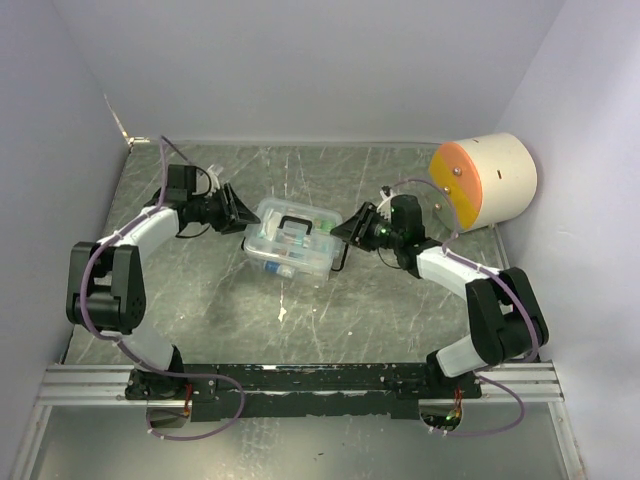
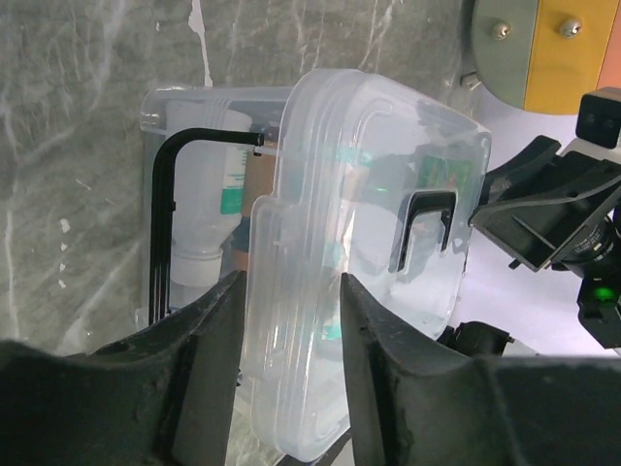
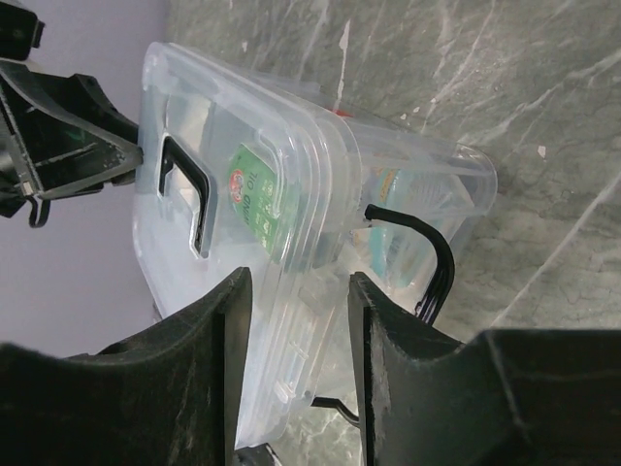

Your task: Organize the medicine kit

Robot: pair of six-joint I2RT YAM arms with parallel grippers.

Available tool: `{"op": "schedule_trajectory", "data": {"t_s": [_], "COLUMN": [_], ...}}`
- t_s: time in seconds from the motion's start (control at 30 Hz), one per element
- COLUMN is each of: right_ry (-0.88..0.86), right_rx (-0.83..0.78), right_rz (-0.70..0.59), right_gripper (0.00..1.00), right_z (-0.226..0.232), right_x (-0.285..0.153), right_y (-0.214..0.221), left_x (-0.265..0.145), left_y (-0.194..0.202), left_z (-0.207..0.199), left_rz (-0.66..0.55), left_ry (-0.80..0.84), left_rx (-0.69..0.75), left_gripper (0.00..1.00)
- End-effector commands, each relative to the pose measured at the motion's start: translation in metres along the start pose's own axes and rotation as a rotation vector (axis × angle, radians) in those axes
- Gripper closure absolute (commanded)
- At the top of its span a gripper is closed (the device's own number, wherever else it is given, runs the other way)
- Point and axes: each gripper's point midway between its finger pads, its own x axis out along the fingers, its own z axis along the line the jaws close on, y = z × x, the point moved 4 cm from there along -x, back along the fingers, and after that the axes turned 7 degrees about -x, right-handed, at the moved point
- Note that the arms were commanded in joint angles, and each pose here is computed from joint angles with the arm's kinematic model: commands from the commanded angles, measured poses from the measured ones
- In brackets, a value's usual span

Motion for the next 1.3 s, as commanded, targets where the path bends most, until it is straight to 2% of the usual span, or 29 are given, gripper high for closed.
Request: {"op": "schedule_trajectory", "data": {"t_s": [0.0,0.13,0.4,0.53,0.6,0.67,0.73,0.83,1.0,1.17,1.27], "right_ry": [-0.028,-0.096,-0.223,-0.177,-0.118,-0.078,-0.04,0.016,0.092,0.088,0.08], "right_rx": [-0.007,-0.072,-0.125,-0.104,-0.106,-0.126,-0.153,-0.182,-0.157,-0.09,-0.012], "right_rz": [0.124,0.152,0.246,0.244,0.226,0.196,0.164,0.09,-0.037,-0.126,-0.153], "right_gripper": [0.7,0.71,0.72,0.72,0.71,0.66,0.57,0.42,0.25,0.15,0.12], "right_z": [-0.015,-0.005,0.007,0.0,-0.004,-0.002,0.002,0.01,0.012,0.003,-0.003], "right_x": [-0.003,-0.007,-0.009,-0.014,-0.016,-0.02,-0.024,-0.034,-0.052,-0.067,-0.071], "right_y": [0.031,0.032,0.042,0.047,0.045,0.037,0.025,0.006,-0.01,0.006,0.019], "left_x": [0.001,-0.004,-0.027,-0.035,-0.038,-0.041,-0.047,-0.059,-0.092,-0.115,-0.119], "left_y": [0.024,0.04,0.077,0.095,0.099,0.098,0.089,0.074,0.049,0.042,0.046], "left_z": [0.001,-0.003,0.011,0.026,0.029,0.029,0.022,0.012,-0.009,-0.054,-0.075], "left_rz": [0.019,0.013,-0.066,-0.068,-0.062,-0.059,-0.073,-0.107,-0.227,-0.374,-0.416], "left_ry": [0.029,0.048,-0.048,-0.1,-0.124,-0.149,-0.169,-0.233,-0.35,-0.286,-0.234], "left_rx": [-0.055,-0.088,-0.168,-0.171,-0.16,-0.139,-0.096,-0.024,0.086,0.26,0.325], "left_gripper": [0.53,0.57,0.6,0.53,0.46,0.37,0.3,0.25,0.23,0.25,0.25]}}
